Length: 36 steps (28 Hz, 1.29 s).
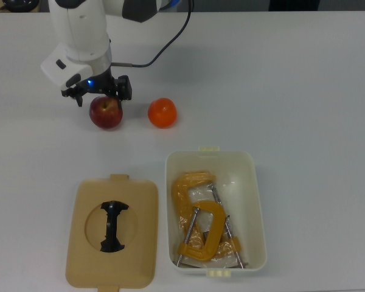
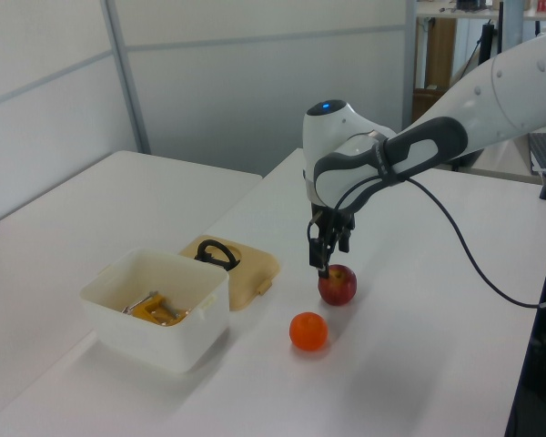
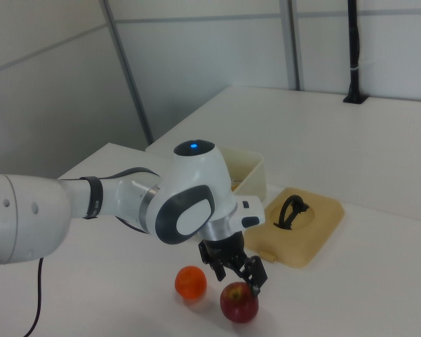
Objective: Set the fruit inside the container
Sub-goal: 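Close the gripper on the red apple and lift it, then carry the apple over the white container and release it inside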
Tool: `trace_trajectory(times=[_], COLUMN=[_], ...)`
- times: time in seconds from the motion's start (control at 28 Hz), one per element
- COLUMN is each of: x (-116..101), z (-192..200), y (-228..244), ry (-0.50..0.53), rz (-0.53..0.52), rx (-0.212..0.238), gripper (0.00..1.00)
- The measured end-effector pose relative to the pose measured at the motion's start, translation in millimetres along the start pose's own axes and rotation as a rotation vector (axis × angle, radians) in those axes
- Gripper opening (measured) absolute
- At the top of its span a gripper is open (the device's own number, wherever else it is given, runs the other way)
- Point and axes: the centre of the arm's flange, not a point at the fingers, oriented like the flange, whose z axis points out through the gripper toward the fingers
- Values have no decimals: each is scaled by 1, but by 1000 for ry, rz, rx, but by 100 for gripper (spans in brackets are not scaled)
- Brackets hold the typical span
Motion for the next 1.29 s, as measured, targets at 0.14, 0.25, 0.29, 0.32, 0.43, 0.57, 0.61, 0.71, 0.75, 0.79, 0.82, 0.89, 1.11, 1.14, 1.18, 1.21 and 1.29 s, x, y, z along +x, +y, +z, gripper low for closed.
trace_trajectory(times=[0.14,0.25,0.29,0.32,0.43,0.57,0.61,0.71,0.75,0.79,0.82,0.89,1.11,1.14,1.18,1.21,1.29], x=[1,2,2,2,2,3,3,3,3,3,4,7,34,38,42,46,53], z=[16,26,28,30,34,33,34,33,33,33,32,26,-24,-33,-43,-52,-69], y=[-2,-3,-3,-3,-3,-3,-3,-3,-3,-3,-3,-2,0,-1,-2,-3,-8], ry=[-25,-38,-41,-44,-52,-52,-52,-52,-51,-50,-48,-42,65,84,105,126,163], rz=[-7,-17,-21,-24,-33,-38,-38,-38,-38,-38,-37,-35,47,56,63,69,75], rx=[0,-10,-14,-18,-28,-34,-34,-34,-34,-34,-35,-36,29,41,54,66,90], gripper=[100,100,100,100,99,87,85,85,85,85,85,85,85,85,85,85,85])
